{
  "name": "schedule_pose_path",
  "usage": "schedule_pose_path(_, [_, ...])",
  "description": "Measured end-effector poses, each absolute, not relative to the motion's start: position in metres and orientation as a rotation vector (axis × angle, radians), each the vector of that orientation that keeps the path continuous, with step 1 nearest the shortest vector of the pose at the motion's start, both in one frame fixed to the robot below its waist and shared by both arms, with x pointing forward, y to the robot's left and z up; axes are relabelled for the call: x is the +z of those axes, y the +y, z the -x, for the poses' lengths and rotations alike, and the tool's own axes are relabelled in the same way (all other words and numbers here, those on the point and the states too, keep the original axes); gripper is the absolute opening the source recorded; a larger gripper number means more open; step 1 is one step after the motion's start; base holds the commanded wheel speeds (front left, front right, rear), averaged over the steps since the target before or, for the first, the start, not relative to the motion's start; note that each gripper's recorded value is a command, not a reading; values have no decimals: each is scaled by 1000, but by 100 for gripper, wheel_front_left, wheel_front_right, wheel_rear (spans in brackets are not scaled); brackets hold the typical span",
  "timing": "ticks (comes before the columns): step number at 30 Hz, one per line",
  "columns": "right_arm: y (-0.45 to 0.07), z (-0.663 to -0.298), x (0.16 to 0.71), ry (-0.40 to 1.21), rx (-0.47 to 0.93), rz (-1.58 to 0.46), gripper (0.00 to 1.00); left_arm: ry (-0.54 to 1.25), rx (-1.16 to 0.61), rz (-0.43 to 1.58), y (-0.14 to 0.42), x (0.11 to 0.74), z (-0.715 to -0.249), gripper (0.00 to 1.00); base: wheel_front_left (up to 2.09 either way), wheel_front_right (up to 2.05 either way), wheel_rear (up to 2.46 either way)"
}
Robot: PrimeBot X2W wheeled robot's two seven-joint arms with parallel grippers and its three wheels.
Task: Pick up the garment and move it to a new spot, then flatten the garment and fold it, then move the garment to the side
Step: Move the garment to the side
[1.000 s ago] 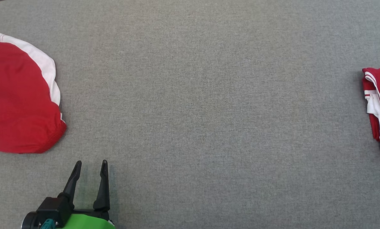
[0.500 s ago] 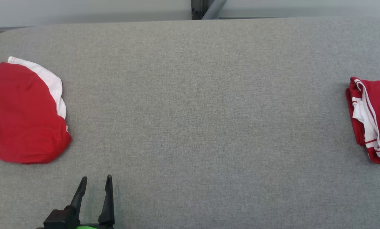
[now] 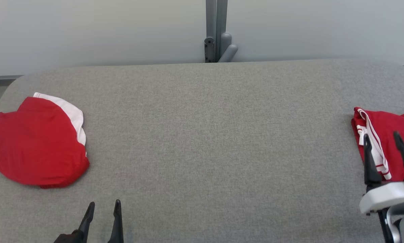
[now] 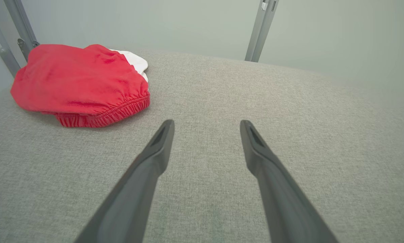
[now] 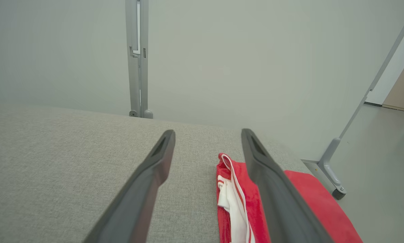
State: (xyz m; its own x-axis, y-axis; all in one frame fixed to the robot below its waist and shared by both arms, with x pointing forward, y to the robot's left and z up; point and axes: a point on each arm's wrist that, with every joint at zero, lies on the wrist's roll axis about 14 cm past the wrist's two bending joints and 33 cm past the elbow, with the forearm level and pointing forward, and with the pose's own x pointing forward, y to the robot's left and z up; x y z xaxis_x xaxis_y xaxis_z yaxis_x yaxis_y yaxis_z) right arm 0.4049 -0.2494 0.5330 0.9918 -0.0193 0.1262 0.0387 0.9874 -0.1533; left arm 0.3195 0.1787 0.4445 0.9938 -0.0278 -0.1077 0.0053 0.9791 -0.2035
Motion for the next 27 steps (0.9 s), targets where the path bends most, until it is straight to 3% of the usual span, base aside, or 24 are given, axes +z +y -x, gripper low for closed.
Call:
schedule_pose_path(9, [-213, -353, 496, -44, 2, 59, 100, 80, -27, 206, 174, 453, -312, 100, 0, 0, 0])
schedule_pose_path(27, [-219, -322, 470, 30, -44, -17, 100, 61, -25, 227, 170, 458, -311, 100, 0, 0, 0])
